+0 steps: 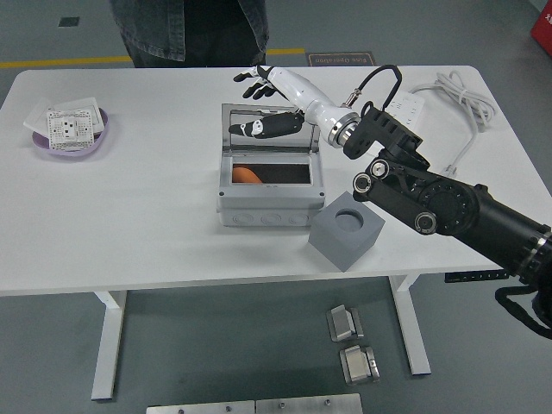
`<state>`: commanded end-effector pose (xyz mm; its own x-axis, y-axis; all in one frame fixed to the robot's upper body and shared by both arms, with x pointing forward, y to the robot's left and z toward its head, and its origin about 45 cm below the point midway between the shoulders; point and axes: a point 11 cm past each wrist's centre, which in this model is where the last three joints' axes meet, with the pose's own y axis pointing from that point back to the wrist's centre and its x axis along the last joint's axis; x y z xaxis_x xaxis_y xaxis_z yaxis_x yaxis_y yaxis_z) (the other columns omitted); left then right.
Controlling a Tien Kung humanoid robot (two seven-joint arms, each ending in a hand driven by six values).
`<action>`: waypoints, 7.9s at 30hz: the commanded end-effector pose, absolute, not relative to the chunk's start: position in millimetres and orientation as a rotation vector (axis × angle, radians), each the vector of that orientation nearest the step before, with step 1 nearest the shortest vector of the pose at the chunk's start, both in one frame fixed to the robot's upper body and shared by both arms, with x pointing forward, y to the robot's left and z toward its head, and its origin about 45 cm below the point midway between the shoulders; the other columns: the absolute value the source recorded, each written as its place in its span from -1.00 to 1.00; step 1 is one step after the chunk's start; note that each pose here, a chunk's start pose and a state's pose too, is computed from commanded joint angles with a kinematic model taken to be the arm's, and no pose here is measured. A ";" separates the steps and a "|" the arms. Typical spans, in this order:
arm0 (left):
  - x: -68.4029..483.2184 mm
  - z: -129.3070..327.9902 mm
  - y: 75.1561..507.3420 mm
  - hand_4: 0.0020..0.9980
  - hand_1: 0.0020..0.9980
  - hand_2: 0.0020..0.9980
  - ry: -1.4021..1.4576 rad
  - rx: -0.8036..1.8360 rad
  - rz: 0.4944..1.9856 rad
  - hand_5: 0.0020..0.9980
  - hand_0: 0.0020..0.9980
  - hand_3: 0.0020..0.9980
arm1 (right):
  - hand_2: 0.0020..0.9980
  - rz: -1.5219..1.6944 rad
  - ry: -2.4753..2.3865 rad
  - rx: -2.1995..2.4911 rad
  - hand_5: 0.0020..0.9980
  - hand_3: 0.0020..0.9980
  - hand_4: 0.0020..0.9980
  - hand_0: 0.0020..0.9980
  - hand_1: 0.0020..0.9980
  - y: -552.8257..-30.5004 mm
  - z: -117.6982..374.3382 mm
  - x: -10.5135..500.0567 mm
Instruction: Pick up the cylinder from the cube,place it in the box,flap close box
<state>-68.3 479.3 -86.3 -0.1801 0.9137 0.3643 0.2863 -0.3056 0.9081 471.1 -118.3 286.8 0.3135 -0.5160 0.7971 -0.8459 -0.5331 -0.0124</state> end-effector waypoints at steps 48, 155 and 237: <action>-62.8 -84.3 483.7 1.00 0.79 0.77 1.383 1.556 1.503 0.21 0.85 0.93 | 0.55 1.033 -1.017 2.066 0.11 0.57 1.00 0.59 0.52 -129.8 245.0 482.1; -56.0 -78.5 492.9 0.80 0.62 0.61 1.396 1.573 1.492 -0.01 0.63 0.77 | 0.63 -0.201 -1.912 2.585 0.27 0.68 1.00 0.68 0.58 -291.0 211.1 356.6; -10.5 -78.3 499.2 0.64 0.49 0.37 1.255 1.452 1.650 -0.19 0.50 0.64 | 0.54 0.008 -2.105 2.442 0.36 0.56 1.00 0.67 0.50 -324.7 234.0 357.3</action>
